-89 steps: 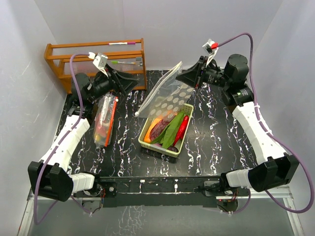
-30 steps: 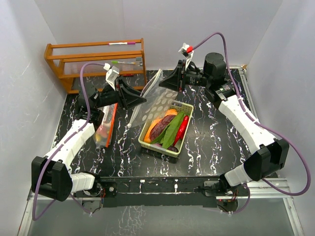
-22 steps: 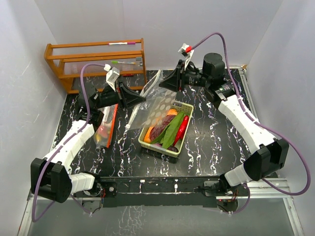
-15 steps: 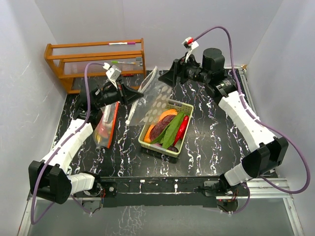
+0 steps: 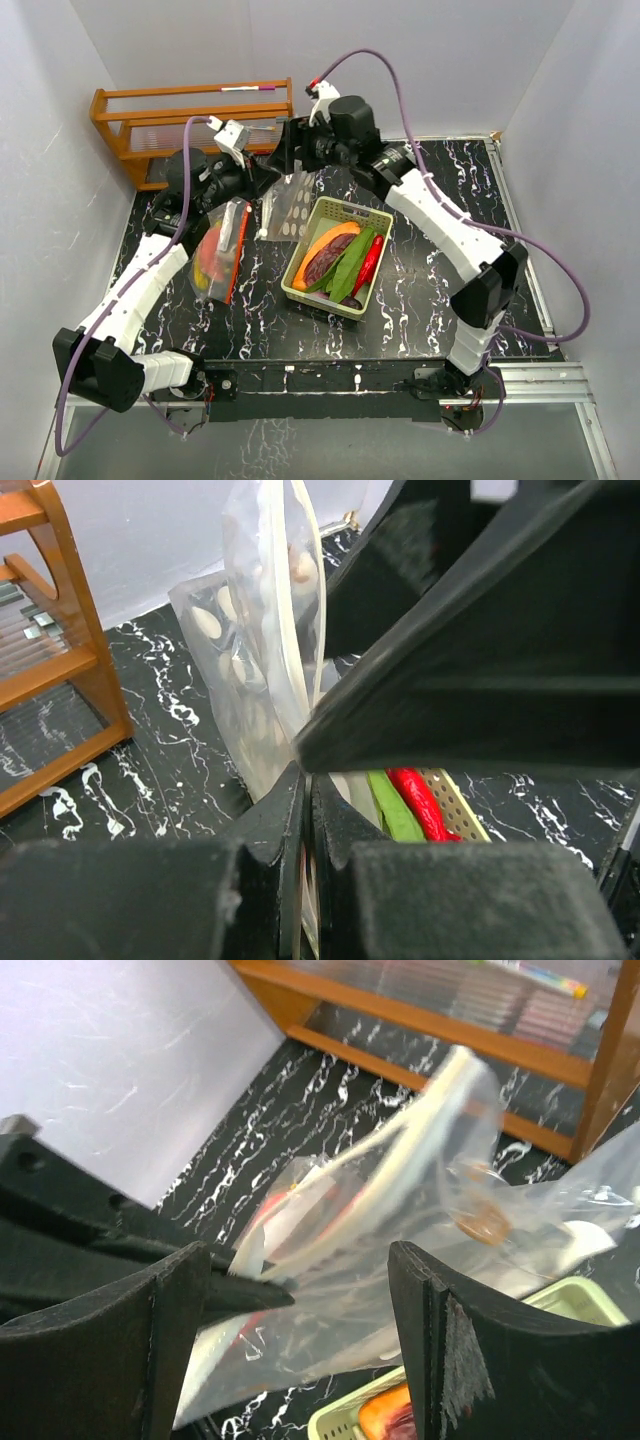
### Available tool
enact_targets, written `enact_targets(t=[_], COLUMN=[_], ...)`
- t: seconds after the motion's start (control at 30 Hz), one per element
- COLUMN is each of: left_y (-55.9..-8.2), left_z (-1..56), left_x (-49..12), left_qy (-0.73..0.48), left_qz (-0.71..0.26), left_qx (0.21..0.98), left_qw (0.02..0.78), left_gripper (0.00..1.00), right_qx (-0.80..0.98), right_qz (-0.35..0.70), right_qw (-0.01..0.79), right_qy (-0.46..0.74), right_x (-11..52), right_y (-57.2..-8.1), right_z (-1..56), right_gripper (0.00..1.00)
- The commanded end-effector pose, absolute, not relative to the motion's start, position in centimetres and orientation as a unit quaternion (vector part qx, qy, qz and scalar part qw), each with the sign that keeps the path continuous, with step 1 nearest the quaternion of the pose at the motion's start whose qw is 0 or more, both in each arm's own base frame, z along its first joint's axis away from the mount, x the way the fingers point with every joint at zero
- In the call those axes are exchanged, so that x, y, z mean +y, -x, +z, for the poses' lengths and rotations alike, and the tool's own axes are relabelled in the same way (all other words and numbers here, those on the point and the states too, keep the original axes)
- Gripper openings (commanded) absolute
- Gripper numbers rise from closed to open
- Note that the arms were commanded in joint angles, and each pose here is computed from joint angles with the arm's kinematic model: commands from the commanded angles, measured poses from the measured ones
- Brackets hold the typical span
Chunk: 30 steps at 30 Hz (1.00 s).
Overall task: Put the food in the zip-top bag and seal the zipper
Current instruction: Open the zipper of the food storage bag.
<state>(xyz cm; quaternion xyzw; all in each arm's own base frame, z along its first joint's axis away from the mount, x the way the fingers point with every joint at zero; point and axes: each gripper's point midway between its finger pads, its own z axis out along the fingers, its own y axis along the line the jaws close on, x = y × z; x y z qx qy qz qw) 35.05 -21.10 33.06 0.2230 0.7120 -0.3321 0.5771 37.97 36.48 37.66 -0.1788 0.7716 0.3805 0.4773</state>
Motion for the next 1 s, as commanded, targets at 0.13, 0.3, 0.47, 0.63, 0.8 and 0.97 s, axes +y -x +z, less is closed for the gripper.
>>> enact_targets(t=[0.13,0.3,0.47,0.63,0.8,0.97], left_y=[-34.9,-34.8,-34.9,-34.9,-34.9,-34.8], left_z=[33.7,33.5,33.0,32.9,33.1,33.3], left_x=[-21.5,-21.4,-21.3,-21.3,-21.5,-21.7], left_qy=[-0.239,-0.240,-0.238,-0.238,-0.240,-0.242], left_qz=[-0.304,-0.299,-0.297,-0.298,-0.303,-0.307], left_qx=[0.714,0.715,0.719,0.719,0.716,0.714], left_qw=[0.584,0.584,0.581,0.581,0.582,0.581], left_gripper=[0.00,0.00,0.00,0.00,0.00,0.00], right_qx=[0.796,0.792,0.759,0.747,0.766,0.794], right_qz=[0.345,0.340,0.371,0.374,0.347,0.309], right_qw=[0.490,0.500,0.526,0.543,0.536,0.521], right_qy=[0.092,0.087,0.096,0.089,0.069,0.051], right_x=[36.1,35.4,34.9,34.1,33.6,33.6], right_y=[-40.3,-40.0,-38.3,-37.8,-38.9,-40.6], right_z=[37.4,37.9,41.1,42.8,41.3,38.8], right_gripper=[0.68,0.65,0.68,0.69,0.66,0.63])
